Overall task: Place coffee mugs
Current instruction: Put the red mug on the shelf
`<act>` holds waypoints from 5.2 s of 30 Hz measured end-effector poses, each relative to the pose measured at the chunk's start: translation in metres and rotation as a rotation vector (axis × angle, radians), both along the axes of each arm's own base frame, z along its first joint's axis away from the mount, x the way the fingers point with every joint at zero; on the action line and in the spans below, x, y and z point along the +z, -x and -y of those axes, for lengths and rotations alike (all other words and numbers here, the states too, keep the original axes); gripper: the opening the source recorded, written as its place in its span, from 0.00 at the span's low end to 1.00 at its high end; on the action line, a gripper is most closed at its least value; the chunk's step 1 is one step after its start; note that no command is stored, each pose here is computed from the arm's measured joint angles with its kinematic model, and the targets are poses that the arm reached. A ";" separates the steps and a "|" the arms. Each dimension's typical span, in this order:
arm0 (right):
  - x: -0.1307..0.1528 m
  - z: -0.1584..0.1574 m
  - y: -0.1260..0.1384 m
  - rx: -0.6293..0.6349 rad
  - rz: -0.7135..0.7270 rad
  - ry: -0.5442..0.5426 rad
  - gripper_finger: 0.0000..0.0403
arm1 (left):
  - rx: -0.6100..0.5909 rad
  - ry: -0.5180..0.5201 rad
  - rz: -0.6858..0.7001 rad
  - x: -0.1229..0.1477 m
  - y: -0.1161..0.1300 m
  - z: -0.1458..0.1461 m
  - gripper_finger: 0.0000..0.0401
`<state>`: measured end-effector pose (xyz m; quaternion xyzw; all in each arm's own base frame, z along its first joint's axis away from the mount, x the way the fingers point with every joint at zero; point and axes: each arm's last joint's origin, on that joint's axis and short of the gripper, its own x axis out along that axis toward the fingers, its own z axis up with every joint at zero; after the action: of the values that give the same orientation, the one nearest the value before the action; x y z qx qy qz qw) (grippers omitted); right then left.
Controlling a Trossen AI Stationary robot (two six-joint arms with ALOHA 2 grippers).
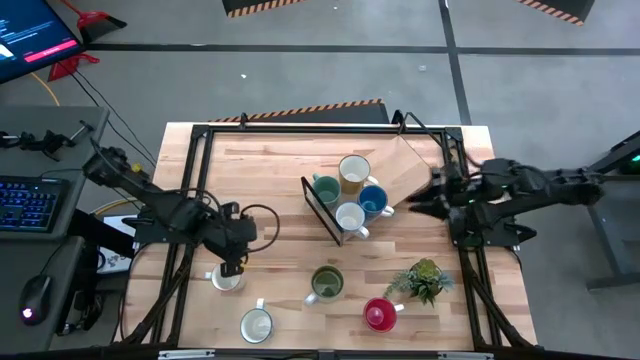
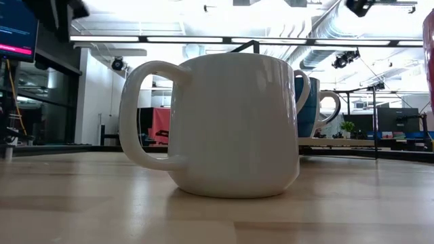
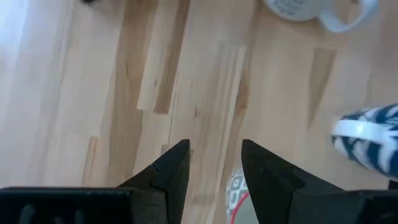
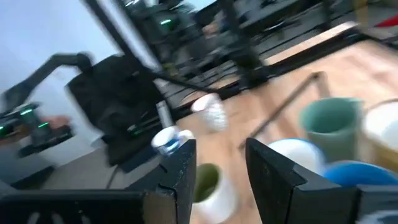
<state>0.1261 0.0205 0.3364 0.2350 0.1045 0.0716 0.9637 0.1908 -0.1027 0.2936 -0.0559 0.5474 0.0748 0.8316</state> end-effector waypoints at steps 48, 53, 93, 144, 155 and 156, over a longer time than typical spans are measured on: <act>-0.100 -0.167 -0.136 0.332 -0.936 0.223 0.31 | 0.104 -0.080 0.150 -0.014 -0.004 -0.002 0.34; -0.110 -0.171 -0.141 0.319 -0.950 0.236 0.31 | 0.105 -0.080 0.150 -0.014 -0.004 -0.003 0.34; -0.144 -0.184 -0.157 0.342 -0.956 0.274 0.31 | 0.117 -0.099 0.169 -0.014 -0.004 -0.003 0.34; 0.070 -0.056 -0.151 -0.258 -0.964 0.635 0.00 | 0.161 -0.160 0.227 -0.012 -0.006 -0.005 0.34; 0.114 0.069 -0.094 -0.583 -0.956 0.510 0.00 | 0.191 -0.181 0.264 -0.011 -0.007 -0.005 0.34; 0.114 0.078 -0.092 -0.613 -0.972 0.497 0.00 | 0.191 -0.181 0.265 -0.011 -0.007 -0.005 0.34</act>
<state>0.2180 -0.0579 0.4503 0.0287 0.4722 -0.3496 0.8087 0.1982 -0.0975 0.2829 -0.0418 0.4163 0.1944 0.8872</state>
